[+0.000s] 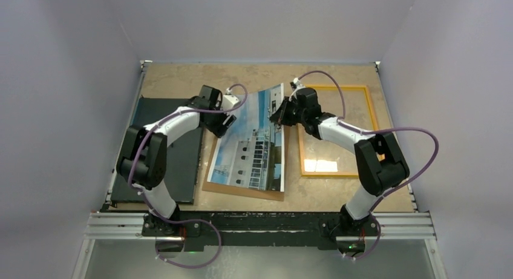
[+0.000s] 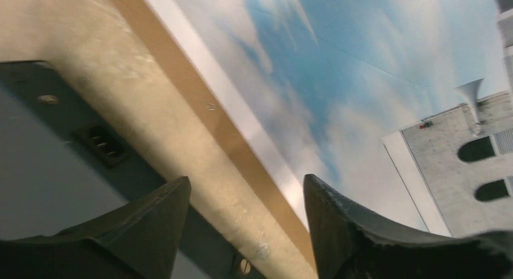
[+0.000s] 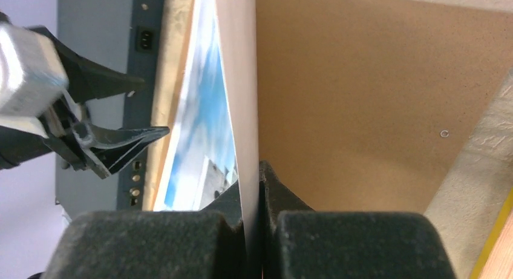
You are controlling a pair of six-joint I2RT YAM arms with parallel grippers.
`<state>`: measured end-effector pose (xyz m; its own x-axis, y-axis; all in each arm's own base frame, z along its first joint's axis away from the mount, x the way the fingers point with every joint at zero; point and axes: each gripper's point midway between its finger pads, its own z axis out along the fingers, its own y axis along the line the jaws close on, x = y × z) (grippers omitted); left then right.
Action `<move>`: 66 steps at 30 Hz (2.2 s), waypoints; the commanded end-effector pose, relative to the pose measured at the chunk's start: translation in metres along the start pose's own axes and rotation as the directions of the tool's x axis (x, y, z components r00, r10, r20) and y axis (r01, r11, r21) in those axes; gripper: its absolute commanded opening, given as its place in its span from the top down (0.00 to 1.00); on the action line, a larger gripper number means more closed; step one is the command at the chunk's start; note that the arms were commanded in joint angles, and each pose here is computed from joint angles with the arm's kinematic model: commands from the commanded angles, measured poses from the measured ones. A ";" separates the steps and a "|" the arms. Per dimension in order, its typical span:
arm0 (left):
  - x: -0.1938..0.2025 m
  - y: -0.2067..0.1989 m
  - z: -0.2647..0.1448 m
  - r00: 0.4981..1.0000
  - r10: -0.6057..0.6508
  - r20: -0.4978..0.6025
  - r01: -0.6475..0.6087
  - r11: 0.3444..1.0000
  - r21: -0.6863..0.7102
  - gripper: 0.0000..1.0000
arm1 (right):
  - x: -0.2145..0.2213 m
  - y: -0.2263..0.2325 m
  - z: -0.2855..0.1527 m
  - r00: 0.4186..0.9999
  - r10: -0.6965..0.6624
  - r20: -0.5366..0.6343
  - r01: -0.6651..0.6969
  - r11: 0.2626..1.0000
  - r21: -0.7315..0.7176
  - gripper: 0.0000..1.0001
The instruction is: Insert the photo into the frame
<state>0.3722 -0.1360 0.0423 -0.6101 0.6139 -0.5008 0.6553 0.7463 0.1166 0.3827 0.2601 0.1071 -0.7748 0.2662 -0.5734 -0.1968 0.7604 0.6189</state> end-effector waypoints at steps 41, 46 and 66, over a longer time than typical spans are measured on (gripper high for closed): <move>-0.177 -0.107 -0.185 0.873 0.264 0.411 -0.204 0.961 -0.185 0.45 | -0.160 0.131 -0.074 0.807 0.312 0.502 -0.365 0.931 0.008 1.00; -0.173 -0.103 -0.174 0.884 0.266 0.385 -0.197 0.958 -0.210 0.66 | -0.155 0.130 -0.078 0.809 0.316 0.495 -0.365 0.931 0.001 1.00; -0.155 -0.102 -0.168 0.871 0.364 0.330 -0.308 0.928 -0.211 1.00 | -0.123 0.136 -0.082 0.916 0.202 0.347 -0.219 0.976 0.011 0.25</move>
<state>0.3291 -0.2647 0.2447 -0.2093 0.7016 -0.6811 0.6735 0.6084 0.4197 0.4086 0.2749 0.2850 -0.5013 0.6901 -0.5219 0.1000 0.6454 0.7573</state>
